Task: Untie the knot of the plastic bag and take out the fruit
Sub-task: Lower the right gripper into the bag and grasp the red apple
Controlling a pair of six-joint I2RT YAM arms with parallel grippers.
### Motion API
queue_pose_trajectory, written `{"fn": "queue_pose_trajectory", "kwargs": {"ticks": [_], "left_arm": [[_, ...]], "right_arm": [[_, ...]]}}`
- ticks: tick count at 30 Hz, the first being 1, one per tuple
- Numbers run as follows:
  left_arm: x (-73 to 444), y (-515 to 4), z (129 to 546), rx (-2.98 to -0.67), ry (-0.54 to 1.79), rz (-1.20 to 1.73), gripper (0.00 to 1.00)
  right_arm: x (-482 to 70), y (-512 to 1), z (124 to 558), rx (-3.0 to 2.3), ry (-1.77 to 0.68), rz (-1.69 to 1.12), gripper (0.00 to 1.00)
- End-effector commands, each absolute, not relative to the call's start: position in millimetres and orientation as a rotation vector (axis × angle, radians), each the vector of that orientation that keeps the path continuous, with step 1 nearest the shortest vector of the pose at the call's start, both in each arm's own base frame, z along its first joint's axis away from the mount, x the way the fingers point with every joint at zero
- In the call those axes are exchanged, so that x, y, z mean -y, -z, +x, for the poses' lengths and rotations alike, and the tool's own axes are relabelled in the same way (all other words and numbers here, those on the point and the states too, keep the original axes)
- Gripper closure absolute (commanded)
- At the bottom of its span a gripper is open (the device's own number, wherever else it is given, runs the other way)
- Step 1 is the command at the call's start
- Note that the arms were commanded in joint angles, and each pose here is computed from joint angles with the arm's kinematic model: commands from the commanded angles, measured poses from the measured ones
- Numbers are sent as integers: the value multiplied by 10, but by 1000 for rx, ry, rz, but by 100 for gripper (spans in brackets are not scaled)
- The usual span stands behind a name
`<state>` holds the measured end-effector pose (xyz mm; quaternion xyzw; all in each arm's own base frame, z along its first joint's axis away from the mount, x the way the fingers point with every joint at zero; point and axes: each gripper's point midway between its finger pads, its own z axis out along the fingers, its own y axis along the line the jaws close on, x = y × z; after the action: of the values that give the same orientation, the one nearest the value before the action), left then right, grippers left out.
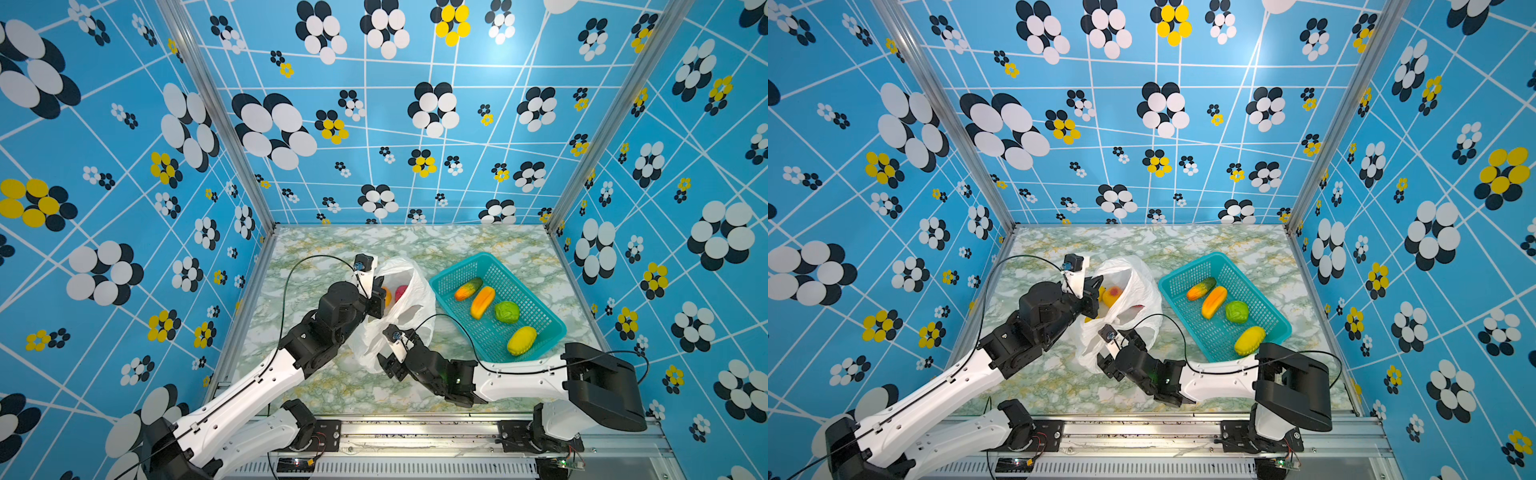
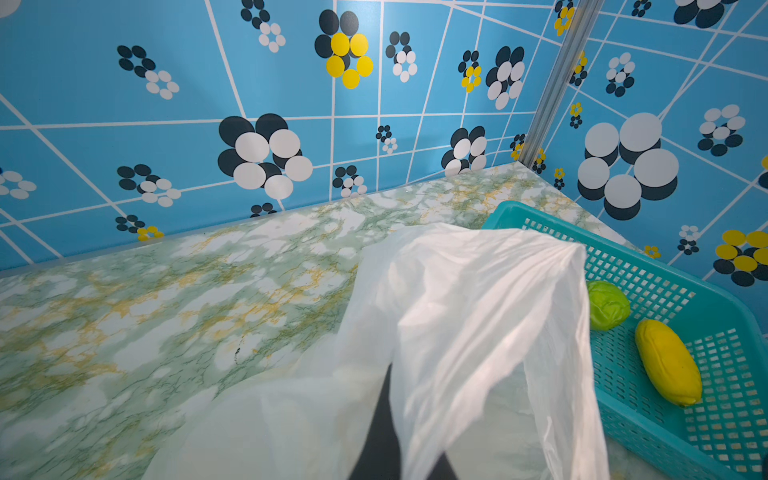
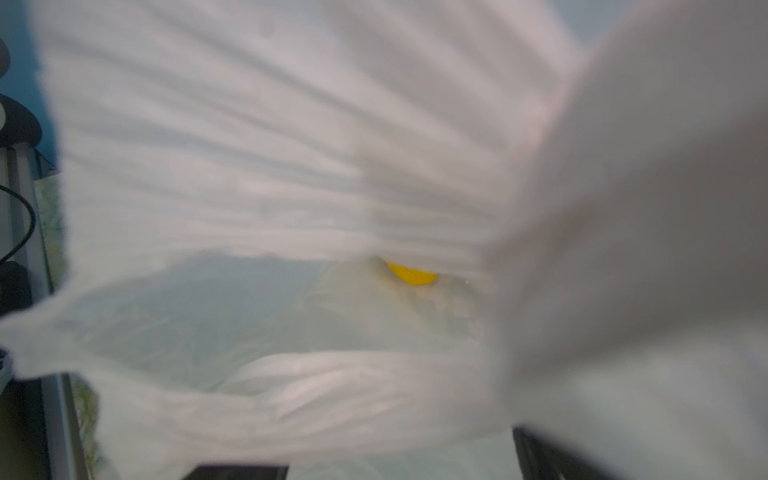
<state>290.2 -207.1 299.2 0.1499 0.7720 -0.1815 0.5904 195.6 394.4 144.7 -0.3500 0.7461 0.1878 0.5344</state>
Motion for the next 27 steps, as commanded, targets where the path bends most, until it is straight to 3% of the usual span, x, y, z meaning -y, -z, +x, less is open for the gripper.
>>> {"fn": "queue_pose_trajectory", "kwargs": {"ticks": [1, 4, 10, 16, 27], "left_arm": [[2068, -3168, 2903, -1762, 446, 336, 100], [2052, -3163, 2897, -1763, 444, 332, 100], [2061, -3173, 2880, -1756, 459, 333, 100], [2050, -3181, 2872, -1753, 458, 332, 100], [2047, -3196, 2843, -1745, 470, 337, 100]], "right_arm": [[-3904, -1681, 1956, -1704, -511, -774, 20], [-3752, -1736, 2041, -1695, -480, -670, 15], [-3484, -1588, 2483, -1817, -161, -494, 9], [-3337, -1403, 2835, -1911, -101, -343, 1], [-3260, -1073, 3401, -2056, 61, -185, 1]]}}
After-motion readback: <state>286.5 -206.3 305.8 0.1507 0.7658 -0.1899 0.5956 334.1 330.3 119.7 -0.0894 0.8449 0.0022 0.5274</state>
